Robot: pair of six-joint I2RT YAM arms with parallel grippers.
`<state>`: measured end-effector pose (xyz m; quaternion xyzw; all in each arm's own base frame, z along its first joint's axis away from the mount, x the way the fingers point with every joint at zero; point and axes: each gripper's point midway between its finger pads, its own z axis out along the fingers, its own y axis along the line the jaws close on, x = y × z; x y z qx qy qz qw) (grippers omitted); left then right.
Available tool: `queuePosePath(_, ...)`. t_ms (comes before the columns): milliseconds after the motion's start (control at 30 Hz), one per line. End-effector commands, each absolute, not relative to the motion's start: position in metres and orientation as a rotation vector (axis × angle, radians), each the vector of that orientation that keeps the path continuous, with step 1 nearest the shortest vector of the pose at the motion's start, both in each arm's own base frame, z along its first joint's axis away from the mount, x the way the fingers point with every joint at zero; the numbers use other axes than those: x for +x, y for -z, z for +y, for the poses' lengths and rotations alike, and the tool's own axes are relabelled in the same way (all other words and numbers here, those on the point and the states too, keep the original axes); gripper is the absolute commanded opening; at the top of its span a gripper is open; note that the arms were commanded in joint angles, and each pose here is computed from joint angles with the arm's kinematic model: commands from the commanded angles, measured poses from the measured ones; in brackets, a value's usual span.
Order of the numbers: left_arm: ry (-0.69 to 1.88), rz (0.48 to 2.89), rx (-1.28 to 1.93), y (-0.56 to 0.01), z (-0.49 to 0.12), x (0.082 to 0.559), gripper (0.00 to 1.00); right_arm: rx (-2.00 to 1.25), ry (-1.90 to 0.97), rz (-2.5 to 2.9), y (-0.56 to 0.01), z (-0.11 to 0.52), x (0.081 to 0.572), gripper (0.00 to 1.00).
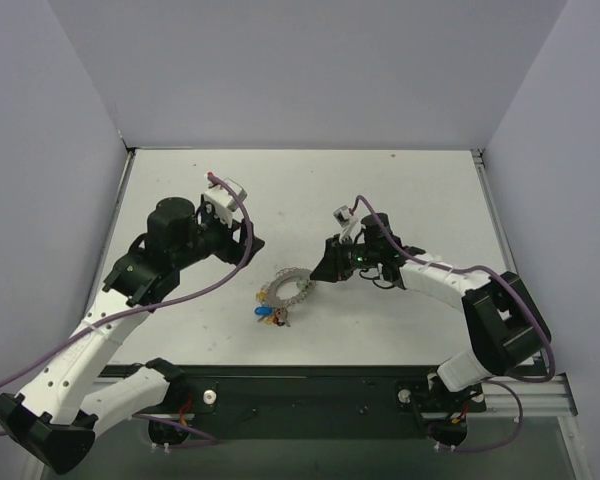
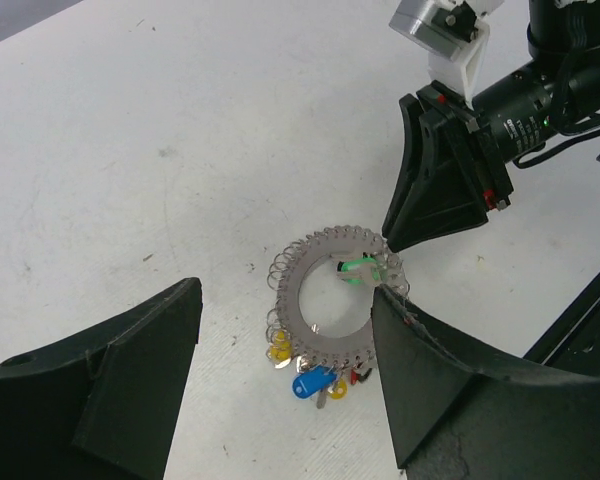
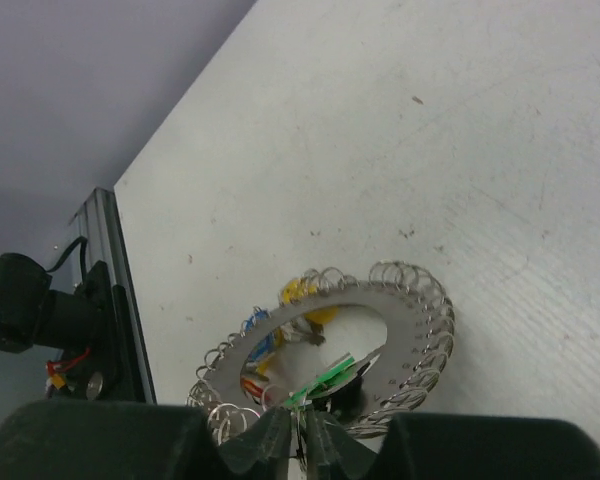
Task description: Put the keys on the keyring
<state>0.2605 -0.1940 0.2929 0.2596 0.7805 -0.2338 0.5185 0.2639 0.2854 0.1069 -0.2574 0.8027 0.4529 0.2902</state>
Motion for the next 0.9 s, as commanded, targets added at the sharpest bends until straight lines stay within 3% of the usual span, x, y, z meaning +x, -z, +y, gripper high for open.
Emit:
queuePosePath(0,0.595,1.8,0.589,-0.309,-0.2,0.268,0.78,-0.733,-1.083,2.228,-0.086,0.267,0.249,0.23)
queuePosePath(233,0.614,1.801,0.573,-0.306,-0.202,0.269,0.79,-0.694,-1.011,2.17,-0.107,0.258,0.247,0.52)
queuePosePath(300,0.641,1.826,0.561,-0.3,-0.206,0.27,0.79,-0.685,-0.996,2.119,-0.123,0.257,0.249,0.63)
queuePosePath(333,0.655,1.834,0.558,-0.297,-0.208,0.27,0.79,-0.674,-0.976,2.063,-0.14,0.255,0.252,0.77)
queuePosePath(467,0.727,1.928,0.476,-0.28,-0.214,0.278,0.81,-0.627,-0.909,1.936,-0.181,0.245,0.259,0.95)
queuePosePath(633,0.804,2.072,0.322,-0.246,-0.221,0.294,0.82,-0.509,-0.823,1.841,-0.225,0.224,0.268,1.0)
queuePosePath(867,0.87,1.961,0.159,-0.251,-0.224,0.313,0.85,-0.287,-0.681,1.737,-0.265,0.185,0.277,1.0)
